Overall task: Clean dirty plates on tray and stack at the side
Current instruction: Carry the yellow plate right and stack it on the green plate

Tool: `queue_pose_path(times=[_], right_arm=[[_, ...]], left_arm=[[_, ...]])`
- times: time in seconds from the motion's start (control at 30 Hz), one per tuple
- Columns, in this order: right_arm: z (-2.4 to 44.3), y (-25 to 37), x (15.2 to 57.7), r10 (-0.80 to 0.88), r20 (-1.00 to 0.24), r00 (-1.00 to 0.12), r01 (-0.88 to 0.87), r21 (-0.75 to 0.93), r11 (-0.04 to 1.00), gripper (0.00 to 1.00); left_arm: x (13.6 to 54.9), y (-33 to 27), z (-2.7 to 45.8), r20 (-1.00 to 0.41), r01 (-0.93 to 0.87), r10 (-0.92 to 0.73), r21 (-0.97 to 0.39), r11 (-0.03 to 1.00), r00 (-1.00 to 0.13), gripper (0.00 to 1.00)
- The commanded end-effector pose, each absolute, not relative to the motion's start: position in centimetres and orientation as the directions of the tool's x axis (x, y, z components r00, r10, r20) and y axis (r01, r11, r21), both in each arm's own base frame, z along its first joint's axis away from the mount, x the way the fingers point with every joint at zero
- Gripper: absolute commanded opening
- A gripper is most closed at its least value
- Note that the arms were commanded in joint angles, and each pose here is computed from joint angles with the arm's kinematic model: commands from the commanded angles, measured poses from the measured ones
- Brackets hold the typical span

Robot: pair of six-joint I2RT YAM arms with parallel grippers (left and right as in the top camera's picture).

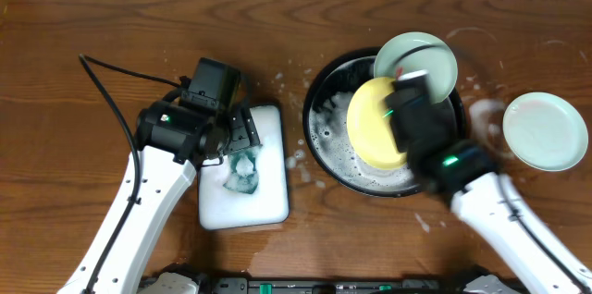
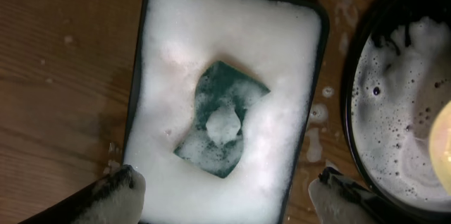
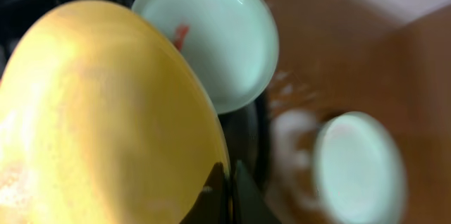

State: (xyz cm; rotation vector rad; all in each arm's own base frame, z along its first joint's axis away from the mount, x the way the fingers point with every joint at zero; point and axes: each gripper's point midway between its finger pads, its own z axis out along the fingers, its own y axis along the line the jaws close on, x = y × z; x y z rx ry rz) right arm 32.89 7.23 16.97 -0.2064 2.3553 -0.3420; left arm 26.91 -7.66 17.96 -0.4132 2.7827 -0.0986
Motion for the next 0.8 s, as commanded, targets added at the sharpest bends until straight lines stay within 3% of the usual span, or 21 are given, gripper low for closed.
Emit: queue_pose_path(times=[0.0, 0.17, 0.4, 0.6, 0.77], right_arm=[[21.0, 8.1, 33.9, 0.077, -0.712, -0.698, -0.055, 0.161, 0.985, 0.01], [21.5, -1.1, 34.4, 0.406, -0.639, -0.653, 0.198, 0.373, 0.907, 0.01], [16.0, -14.4, 32.2, 0.744, -0.462, -0.483, 0.624, 0.415, 0.663, 0.01], [10.3, -22.0, 30.4, 0.881, -0.353, -0.314, 0.797, 0.407, 0.447, 0.01], [6.8, -25.6, 29.9, 0.913, -0.327, -0.245, 0.836, 0.405, 0.370, 0.01]], left_arm=[[27.1, -7.6, 18.5, -0.320, -0.265, -0.290, -0.118, 0.957, -0.902, 0.83], [27.1, -7.6, 18.5, -0.321, -0.266, -0.290, -0.118, 0.957, -0.902, 0.83], [27.1, -7.6, 18.5, -0.321, -0.266, -0.290, -0.118, 0.957, -0.902, 0.83], [27.1, -7.6, 18.5, -0.320, -0.266, -0.290, -0.118, 0.957, -0.902, 0.83], [27.1, -7.6, 18.5, -0.320, -0.266, -0.290, -0.118, 0.957, -0.902, 0.83]])
